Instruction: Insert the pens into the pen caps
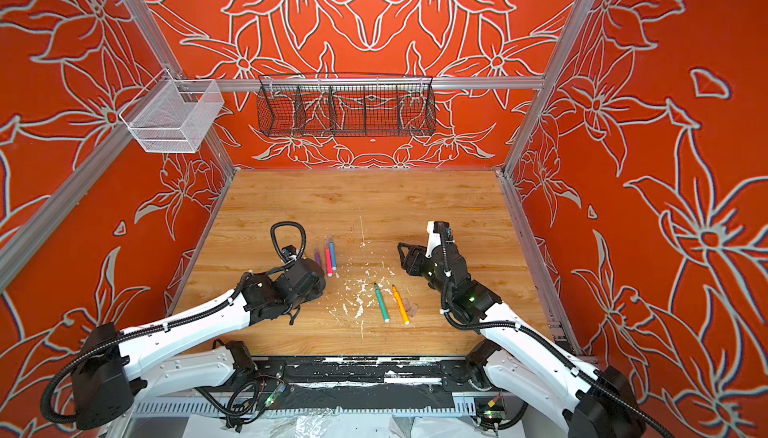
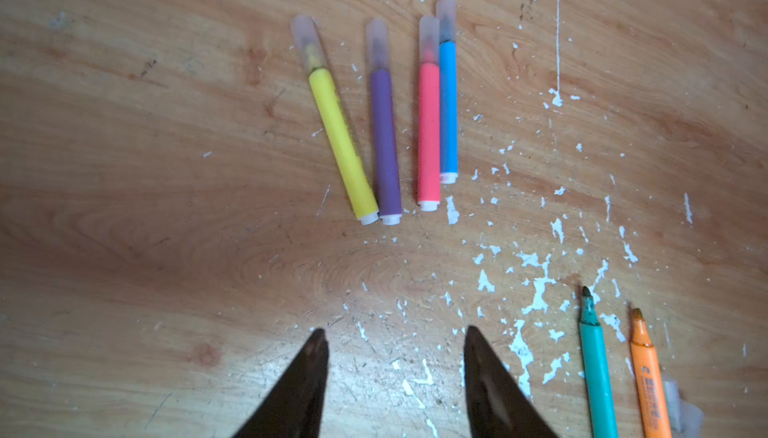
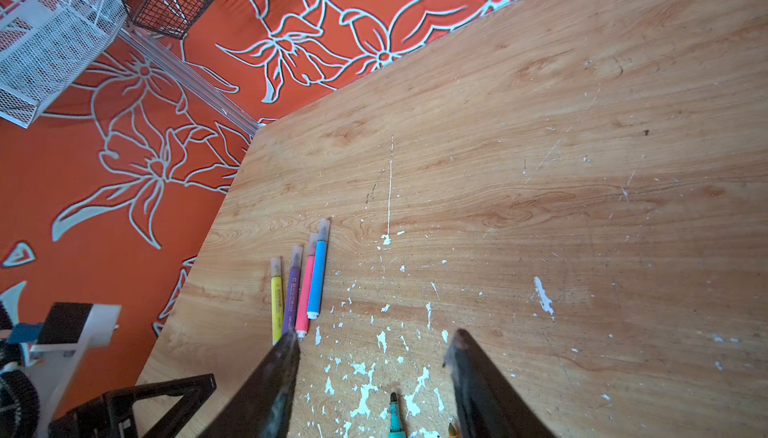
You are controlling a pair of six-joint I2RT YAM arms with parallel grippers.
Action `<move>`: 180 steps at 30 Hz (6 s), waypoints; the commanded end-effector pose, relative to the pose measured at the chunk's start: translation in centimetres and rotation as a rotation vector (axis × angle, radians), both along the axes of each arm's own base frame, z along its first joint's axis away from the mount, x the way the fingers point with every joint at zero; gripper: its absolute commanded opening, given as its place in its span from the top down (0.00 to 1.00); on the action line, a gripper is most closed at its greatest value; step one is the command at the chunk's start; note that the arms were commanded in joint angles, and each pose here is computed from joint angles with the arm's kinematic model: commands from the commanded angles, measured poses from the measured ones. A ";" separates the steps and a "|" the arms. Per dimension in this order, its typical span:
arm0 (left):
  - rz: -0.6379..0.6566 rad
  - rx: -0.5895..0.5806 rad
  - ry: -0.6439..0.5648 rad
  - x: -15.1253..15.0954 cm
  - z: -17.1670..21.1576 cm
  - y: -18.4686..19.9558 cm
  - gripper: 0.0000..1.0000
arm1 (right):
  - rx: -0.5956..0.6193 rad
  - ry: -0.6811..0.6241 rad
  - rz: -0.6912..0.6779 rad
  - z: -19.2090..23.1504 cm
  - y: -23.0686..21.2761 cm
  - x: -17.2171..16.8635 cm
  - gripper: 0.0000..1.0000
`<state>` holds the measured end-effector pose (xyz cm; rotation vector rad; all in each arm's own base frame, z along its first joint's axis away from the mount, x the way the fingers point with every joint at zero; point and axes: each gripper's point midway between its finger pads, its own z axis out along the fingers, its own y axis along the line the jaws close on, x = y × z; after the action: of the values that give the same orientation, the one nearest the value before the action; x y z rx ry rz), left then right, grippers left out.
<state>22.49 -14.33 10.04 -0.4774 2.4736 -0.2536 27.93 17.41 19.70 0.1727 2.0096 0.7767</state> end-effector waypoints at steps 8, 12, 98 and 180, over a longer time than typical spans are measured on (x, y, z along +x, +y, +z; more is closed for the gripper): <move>-0.080 0.054 0.155 -1.6 -0.9 -8.0 0.58 | -0.043 0.028 -0.072 -1.0 -1.5 0.3 0.40; -0.148 0.078 0.182 -2.9 -2.0 -12.6 0.58 | -0.099 0.050 -0.150 -1.3 -3.2 0.5 0.41; -0.155 0.141 0.476 -2.9 -12.7 -19.0 0.89 | -0.076 0.166 -0.267 -3.3 -6.3 0.6 0.43; -0.942 0.002 -0.333 3.2 7.7 -20.8 1.00 | 0.337 0.047 0.363 0.6 6.5 -0.4 0.87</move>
<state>25.27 -34.18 16.62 0.7160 2.2181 -0.6144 27.59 23.39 19.23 0.0404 1.9957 1.3262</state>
